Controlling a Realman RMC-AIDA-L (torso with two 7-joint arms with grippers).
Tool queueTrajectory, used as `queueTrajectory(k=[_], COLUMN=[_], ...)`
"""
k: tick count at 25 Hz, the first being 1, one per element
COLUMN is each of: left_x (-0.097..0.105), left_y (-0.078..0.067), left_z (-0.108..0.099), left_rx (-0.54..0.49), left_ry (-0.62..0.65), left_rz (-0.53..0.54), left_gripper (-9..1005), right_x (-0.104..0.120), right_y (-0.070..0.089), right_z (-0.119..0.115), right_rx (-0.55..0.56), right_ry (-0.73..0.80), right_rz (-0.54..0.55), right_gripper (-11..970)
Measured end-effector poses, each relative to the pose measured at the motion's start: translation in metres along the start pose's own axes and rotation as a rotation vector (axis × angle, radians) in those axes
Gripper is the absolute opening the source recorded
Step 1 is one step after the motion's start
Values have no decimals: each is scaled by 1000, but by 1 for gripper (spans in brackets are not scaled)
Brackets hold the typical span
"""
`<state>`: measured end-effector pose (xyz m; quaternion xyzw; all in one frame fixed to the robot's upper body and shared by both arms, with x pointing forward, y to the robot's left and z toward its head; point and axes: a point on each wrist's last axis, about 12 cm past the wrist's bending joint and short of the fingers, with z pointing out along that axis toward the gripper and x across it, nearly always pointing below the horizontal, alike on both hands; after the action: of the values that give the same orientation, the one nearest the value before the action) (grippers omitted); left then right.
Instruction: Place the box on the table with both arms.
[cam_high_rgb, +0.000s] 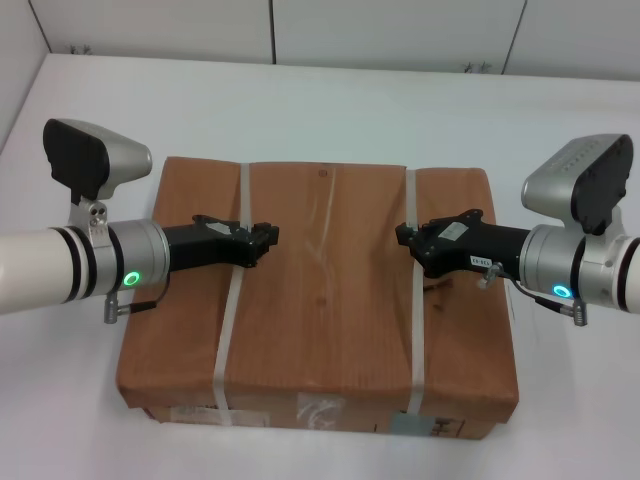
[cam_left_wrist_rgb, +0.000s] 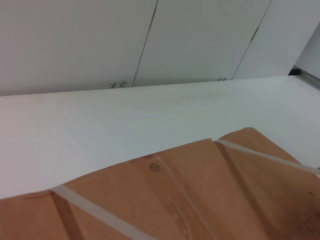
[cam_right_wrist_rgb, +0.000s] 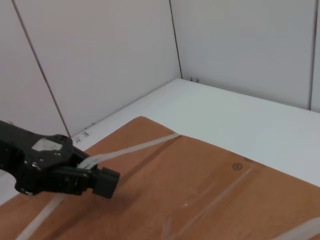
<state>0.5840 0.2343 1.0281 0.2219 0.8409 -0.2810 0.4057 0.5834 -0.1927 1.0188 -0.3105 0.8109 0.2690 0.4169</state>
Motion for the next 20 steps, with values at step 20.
queueTrajectory(k=[20], left_x=[1], left_y=[2], left_z=[-1], left_rx=[-19], left_ry=[4], left_rz=[-2], left_gripper=[119], right_x=[2], right_y=[-1], right_z=[-1], right_rx=[6], right_ry=[3], right_rz=[61], right_gripper=[127])
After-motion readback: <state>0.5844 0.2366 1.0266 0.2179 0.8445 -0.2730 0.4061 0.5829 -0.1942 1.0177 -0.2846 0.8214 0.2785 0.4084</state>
